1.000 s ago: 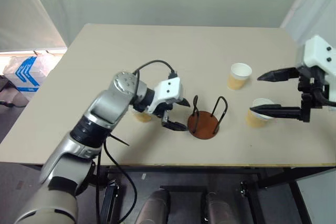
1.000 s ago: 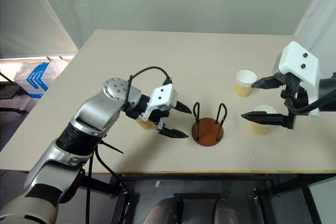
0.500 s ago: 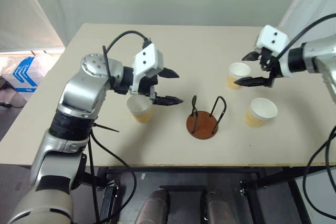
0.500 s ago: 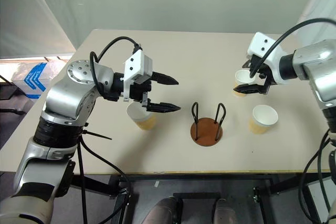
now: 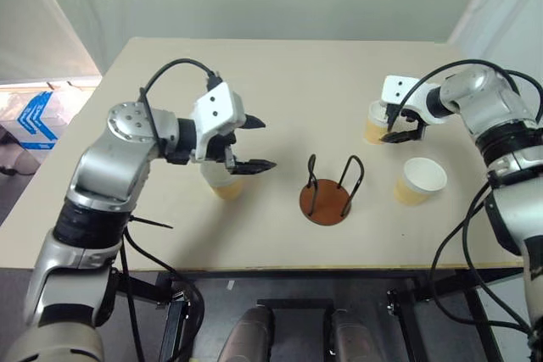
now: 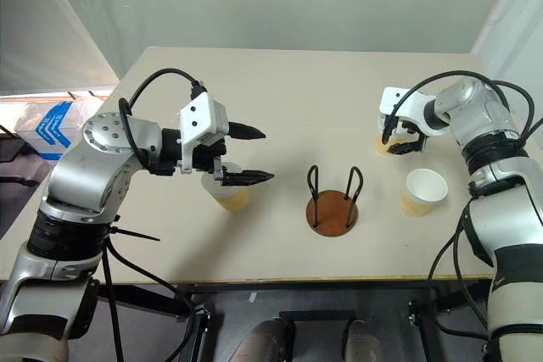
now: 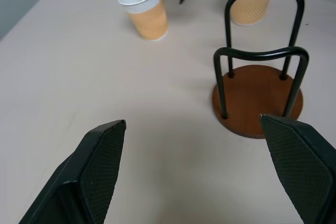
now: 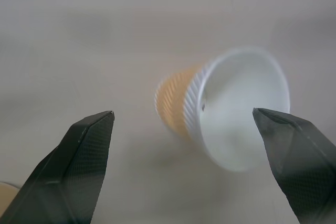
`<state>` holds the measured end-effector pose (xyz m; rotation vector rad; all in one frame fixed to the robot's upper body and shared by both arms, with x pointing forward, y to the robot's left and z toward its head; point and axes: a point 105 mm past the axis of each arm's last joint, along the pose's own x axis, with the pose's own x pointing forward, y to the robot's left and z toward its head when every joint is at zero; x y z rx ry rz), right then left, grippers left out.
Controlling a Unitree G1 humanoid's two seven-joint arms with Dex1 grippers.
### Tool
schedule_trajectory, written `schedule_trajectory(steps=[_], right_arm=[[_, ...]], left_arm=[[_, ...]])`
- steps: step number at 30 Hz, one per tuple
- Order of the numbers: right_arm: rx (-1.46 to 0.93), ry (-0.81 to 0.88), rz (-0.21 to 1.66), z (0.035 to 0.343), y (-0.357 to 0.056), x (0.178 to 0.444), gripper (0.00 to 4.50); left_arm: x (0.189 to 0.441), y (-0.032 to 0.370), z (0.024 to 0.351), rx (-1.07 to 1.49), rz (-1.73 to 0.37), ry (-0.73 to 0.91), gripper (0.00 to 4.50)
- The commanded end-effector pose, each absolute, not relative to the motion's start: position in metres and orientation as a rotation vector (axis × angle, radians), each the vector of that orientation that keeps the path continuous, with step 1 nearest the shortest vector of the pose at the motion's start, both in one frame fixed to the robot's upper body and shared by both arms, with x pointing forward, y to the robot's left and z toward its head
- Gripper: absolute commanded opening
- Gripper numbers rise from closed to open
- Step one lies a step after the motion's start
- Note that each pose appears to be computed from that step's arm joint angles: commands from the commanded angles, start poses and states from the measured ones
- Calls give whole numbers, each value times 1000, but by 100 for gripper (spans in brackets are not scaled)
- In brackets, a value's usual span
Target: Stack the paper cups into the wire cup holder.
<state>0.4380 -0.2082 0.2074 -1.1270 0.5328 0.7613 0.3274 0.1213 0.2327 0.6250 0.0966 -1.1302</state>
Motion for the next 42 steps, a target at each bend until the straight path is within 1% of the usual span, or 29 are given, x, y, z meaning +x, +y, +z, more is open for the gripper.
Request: schedule_trajectory(steps=[1,3,4,6,8,12,14,16,21,24,27,28,31,37,39,42], right_arm=[[-1178,494,713,220,-210,444,450],[-1179,498,708,215,-210,445,450],[-1185,498,704,213,-210,446,411],[-1182,491,704,210,-208,447,360],[-1180,486,707,209,-207,448,285],[-1179,474,713,207,-204,449,153],[-1175,469,717,207,-202,449,74],[-1170,468,735,205,-201,447,7],[-1143,452,791,211,-199,442,3],[-1115,433,840,223,-199,435,3],[-1084,388,927,244,-193,422,3],[-1080,371,969,252,-191,414,3],[-1081,302,1098,278,-180,377,3],[-1092,243,1225,304,-152,312,3],[-1094,230,1263,310,-142,297,3],[-1111,221,1297,313,-130,287,3]], left_arm=[[323,128,249,661,-1094,38,445],[321,131,250,666,-1087,41,445],[321,133,250,667,-1086,43,450],[320,134,250,670,-1083,48,450],[320,135,249,672,-1081,51,450],[321,136,248,677,-1078,57,450],[321,136,248,677,-1079,59,450],[321,136,247,678,-1080,61,450],[321,138,247,668,-1086,68,450],[320,142,250,638,-1094,67,450],[315,142,264,561,-1137,24,450],[310,141,269,543,-1168,3,450],[291,136,288,474,-1270,-67,450],[285,139,302,421,-1299,-109,450],[283,138,304,417,-1316,-118,450],[285,135,301,441,-1330,-110,450]])
